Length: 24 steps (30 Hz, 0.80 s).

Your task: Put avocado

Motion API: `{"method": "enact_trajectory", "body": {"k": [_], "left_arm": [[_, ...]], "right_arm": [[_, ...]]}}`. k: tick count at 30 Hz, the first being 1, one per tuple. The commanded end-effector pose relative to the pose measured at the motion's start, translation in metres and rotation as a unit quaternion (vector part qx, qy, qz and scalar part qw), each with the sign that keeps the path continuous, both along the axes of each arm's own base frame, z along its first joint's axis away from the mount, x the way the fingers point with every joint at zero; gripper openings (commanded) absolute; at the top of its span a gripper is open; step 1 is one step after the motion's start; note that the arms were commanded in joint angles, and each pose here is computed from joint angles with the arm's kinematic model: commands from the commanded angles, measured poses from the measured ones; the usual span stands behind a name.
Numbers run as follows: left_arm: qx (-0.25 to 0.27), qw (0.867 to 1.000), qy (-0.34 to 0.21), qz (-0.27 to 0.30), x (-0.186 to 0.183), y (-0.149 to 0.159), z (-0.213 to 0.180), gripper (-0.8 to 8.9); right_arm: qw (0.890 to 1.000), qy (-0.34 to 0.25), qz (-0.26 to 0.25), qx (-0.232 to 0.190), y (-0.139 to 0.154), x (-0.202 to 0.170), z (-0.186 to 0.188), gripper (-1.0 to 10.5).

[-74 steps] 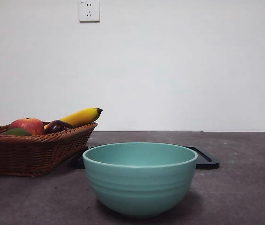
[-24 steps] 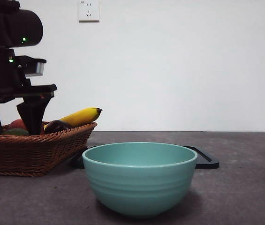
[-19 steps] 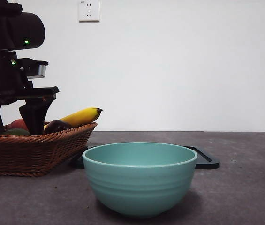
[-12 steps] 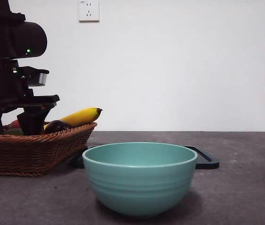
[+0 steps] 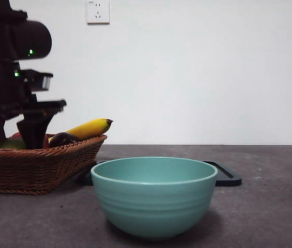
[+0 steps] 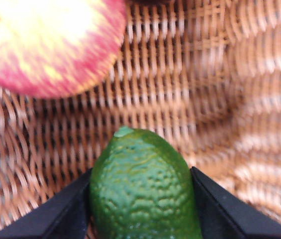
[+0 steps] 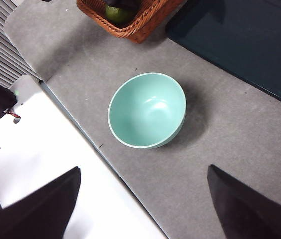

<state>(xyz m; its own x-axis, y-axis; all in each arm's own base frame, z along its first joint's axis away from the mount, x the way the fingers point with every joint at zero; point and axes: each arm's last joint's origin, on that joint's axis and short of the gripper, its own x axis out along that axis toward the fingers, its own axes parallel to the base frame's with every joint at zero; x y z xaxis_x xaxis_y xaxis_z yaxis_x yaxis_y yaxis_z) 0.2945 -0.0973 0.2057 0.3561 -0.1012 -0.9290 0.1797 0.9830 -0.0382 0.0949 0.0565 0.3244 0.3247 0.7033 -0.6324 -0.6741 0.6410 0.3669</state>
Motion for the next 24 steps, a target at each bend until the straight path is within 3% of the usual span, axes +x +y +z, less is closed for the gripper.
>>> {"method": "enact_trajectory", "body": {"k": [1, 7, 12, 24], "left_arm": [[-0.032, 0.999, -0.035, -0.012, -0.003, -0.006, 0.025, 2.35], [-0.109, 0.989, -0.085, -0.061, -0.032, -0.019, 0.070, 2.35], [-0.166, 0.972, -0.105, -0.129, -0.065, -0.038, 0.097, 2.35], [-0.170, 0.947, -0.064, -0.266, -0.100, -0.108, 0.081, 2.35]], "right_arm": [[1.000, -0.009, 0.002, 0.005, 0.001, 0.001, 0.005, 4.1], [1.000, -0.006, -0.002, 0.007, 0.001, 0.001, 0.005, 4.1], [1.000, -0.007, -0.003, 0.009, 0.001, 0.001, 0.006, 4.1], [1.000, -0.007, -0.005, 0.008, 0.001, 0.001, 0.006, 4.1]]}}
